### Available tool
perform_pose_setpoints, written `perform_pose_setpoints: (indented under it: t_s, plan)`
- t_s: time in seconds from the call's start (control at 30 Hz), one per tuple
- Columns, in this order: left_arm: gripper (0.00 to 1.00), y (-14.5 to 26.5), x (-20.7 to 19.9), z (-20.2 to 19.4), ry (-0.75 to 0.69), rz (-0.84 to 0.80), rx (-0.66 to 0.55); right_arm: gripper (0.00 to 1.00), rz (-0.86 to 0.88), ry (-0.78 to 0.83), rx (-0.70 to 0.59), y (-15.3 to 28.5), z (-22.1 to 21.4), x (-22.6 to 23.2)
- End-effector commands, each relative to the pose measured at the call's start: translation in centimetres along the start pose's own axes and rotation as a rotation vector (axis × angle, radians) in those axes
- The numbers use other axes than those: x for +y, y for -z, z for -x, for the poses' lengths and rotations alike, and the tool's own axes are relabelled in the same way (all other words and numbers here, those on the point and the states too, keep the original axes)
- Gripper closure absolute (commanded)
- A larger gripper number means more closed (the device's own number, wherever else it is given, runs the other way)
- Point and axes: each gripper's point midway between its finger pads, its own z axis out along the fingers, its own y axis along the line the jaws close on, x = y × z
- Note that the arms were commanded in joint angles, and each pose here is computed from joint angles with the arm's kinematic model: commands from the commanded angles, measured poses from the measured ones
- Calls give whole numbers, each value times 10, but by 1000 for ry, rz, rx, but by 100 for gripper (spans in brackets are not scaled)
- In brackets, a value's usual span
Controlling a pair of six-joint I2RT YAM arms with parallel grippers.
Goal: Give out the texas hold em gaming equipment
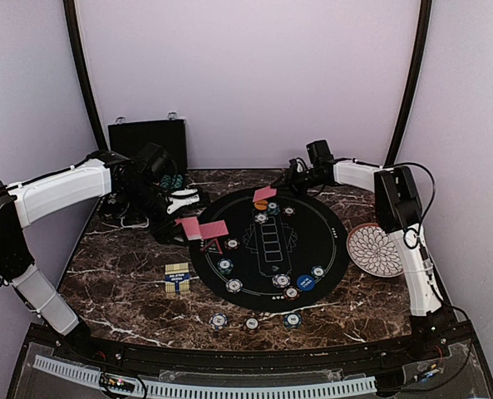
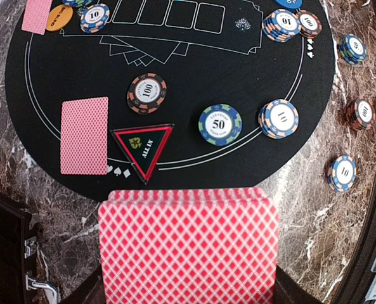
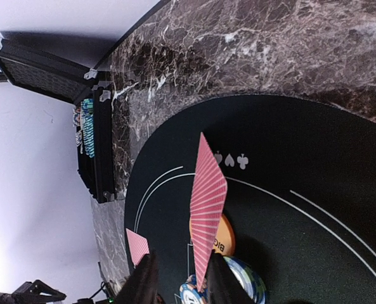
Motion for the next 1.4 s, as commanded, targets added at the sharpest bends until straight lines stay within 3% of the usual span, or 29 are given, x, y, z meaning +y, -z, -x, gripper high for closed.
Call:
perform_pose_setpoints:
  t_s: [0.0,0.17,0.43,0.5,0.77,1.0,1.37]
  plan:
    - [97,14,-4,3,-11,-5,-24,62,-81,57,-40,15,10,0]
    - [97,15,-5,4,-11,-7,-27,51,-151,104,-102,40,21,11]
    - [98,17,-5,5,-13,0,-33,14,-159,221,-145,71,10,51]
    - [98,17,-4,5,-16,4,-32,9,-127,260,-129,74,-6,74]
    - [99,17,-3,8,-16,7,-45,10,158,268,92,50,-132,143]
    - [99,18,-1,12,-11,4,-52,13,303,256,217,28,-208,175]
    - [99,18,-1,14,-6,1,-53,15,400,241,356,-14,-261,203]
